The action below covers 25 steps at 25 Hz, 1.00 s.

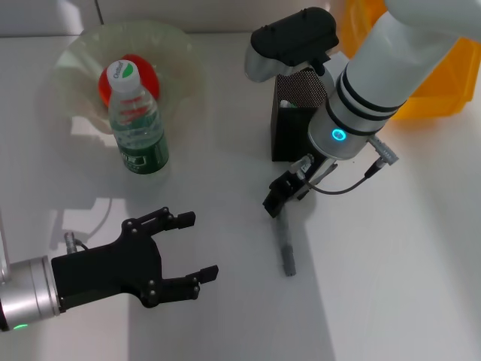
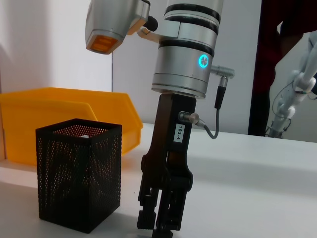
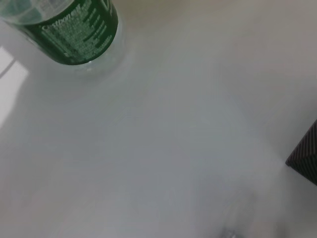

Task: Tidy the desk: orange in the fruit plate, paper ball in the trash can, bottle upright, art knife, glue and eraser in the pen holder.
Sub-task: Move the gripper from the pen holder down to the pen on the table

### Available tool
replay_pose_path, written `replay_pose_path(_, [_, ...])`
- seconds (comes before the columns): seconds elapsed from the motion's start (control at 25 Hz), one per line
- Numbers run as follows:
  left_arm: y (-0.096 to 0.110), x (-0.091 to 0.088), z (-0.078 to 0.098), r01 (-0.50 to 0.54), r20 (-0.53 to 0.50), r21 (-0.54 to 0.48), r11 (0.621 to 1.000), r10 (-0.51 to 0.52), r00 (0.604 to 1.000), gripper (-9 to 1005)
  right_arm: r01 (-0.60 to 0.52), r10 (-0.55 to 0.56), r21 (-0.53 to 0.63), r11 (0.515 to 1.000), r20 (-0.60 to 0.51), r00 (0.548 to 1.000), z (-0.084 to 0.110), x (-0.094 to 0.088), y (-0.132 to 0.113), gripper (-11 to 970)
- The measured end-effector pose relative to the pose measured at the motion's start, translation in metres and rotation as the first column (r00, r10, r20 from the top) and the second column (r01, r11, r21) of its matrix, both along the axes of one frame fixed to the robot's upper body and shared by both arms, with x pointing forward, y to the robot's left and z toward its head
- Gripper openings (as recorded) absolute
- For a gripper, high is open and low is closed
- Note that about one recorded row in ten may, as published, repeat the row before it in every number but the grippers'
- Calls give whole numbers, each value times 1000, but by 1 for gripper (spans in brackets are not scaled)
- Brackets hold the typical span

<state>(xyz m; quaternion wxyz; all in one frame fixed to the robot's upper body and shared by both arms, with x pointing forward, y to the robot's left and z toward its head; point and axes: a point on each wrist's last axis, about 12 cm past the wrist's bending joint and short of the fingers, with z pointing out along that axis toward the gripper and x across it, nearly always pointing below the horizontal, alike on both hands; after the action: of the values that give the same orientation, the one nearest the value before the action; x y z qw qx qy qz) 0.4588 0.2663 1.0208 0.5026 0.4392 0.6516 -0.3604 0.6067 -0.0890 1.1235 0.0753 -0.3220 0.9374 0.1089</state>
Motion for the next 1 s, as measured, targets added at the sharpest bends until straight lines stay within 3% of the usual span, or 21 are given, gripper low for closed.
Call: replay_pose_path(1.0, [-2, 2, 0, 8, 2, 2, 1000, -8, 1000, 861, -3, 2, -15, 1000, -25, 1000, -2, -2, -2, 261])
